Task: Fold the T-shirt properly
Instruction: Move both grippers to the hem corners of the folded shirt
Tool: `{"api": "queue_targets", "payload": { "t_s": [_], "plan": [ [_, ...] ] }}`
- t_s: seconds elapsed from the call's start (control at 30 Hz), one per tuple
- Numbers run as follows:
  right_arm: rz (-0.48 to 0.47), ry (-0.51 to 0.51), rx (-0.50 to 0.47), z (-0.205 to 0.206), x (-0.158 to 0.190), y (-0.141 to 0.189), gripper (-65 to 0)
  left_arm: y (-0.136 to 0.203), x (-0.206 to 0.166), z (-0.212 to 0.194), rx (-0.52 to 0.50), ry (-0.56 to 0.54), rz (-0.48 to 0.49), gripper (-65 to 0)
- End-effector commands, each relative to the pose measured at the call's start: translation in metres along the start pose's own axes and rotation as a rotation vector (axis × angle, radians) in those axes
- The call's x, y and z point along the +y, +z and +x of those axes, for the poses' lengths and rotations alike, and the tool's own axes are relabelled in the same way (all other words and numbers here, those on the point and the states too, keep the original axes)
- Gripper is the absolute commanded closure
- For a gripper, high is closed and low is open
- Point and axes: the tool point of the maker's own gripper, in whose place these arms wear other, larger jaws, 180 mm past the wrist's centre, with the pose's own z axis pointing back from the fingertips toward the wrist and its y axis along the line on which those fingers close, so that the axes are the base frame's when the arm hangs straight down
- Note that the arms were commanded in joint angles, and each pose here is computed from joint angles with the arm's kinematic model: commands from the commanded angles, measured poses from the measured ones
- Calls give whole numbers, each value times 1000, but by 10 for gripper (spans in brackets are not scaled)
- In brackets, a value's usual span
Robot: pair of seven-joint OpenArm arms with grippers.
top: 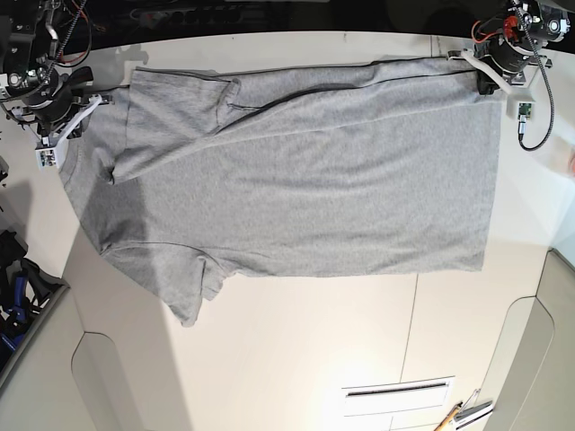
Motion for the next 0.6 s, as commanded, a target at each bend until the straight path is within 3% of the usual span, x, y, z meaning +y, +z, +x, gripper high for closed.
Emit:
{"api": "queue_targets", "payload": {
  "t_s": [0.0, 0.57],
  "plan": [
    [-16, 12, -21, 7, -7, 5, 0, 5, 0, 0, 5, -20, -2, 0],
    [-15, 22, 14, -4, -5, 9, 0, 8, 3, 7, -9, -54, 23, 0]
  ]
}}
